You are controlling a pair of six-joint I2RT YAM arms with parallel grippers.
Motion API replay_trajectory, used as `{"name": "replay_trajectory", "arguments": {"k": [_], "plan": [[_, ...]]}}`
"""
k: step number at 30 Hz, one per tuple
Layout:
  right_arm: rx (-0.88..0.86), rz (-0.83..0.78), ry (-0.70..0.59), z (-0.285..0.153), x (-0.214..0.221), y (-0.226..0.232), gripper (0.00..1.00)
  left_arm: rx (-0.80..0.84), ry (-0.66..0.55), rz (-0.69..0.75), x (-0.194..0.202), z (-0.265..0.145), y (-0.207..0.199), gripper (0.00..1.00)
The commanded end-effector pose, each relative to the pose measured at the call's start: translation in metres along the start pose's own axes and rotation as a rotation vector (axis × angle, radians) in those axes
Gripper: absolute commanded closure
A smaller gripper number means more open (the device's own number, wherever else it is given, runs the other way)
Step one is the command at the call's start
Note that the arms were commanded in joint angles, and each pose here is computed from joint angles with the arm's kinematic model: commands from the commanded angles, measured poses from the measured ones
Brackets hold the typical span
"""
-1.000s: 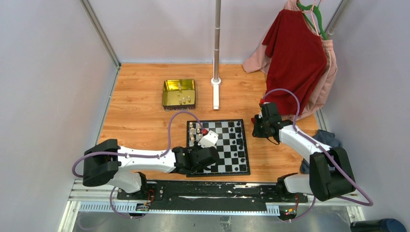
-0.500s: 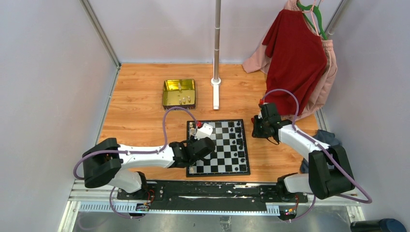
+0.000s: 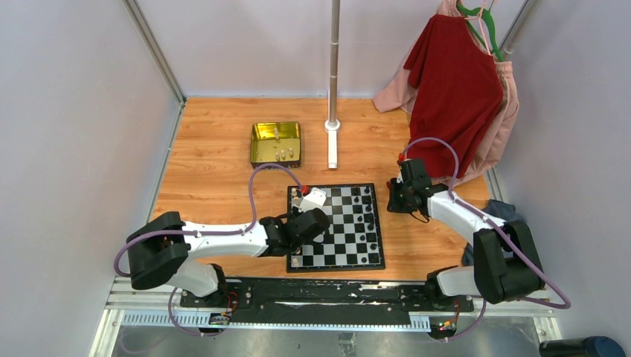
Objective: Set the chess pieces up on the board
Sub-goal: Place the chess piece on the chessboard.
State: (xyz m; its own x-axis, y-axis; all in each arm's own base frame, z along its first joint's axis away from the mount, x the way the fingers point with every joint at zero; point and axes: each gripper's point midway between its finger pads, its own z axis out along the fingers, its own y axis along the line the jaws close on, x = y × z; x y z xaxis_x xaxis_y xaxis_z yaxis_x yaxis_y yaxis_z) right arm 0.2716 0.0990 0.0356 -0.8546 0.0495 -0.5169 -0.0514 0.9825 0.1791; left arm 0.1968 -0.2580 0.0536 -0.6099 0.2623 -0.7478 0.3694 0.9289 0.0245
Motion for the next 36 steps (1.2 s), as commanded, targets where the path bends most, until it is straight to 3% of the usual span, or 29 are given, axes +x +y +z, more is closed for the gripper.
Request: {"name": "replay_trajectory", "arguments": {"k": [1, 23, 33, 36], "plan": [[0.018, 0.013, 0.02, 0.0012, 0.0067, -0.0069, 0.72, -0.024, 0.004, -0.001, 0.0032, 0.0047, 0.0048, 0.93], [0.012, 0.014, 0.016, -0.0007, 0.006, -0.0058, 0.72, -0.041, 0.007, -0.004, 0.004, 0.0049, 0.0075, 0.68], [0.008, 0.014, 0.014, -0.0016, 0.0061, -0.0052, 0.72, -0.059, -0.007, -0.011, -0.0026, 0.0015, 0.0107, 0.68], [0.006, 0.013, 0.013, -0.0018, 0.0062, -0.005, 0.72, -0.058, -0.009, -0.018, -0.0032, 0.0002, 0.011, 0.73]]}}
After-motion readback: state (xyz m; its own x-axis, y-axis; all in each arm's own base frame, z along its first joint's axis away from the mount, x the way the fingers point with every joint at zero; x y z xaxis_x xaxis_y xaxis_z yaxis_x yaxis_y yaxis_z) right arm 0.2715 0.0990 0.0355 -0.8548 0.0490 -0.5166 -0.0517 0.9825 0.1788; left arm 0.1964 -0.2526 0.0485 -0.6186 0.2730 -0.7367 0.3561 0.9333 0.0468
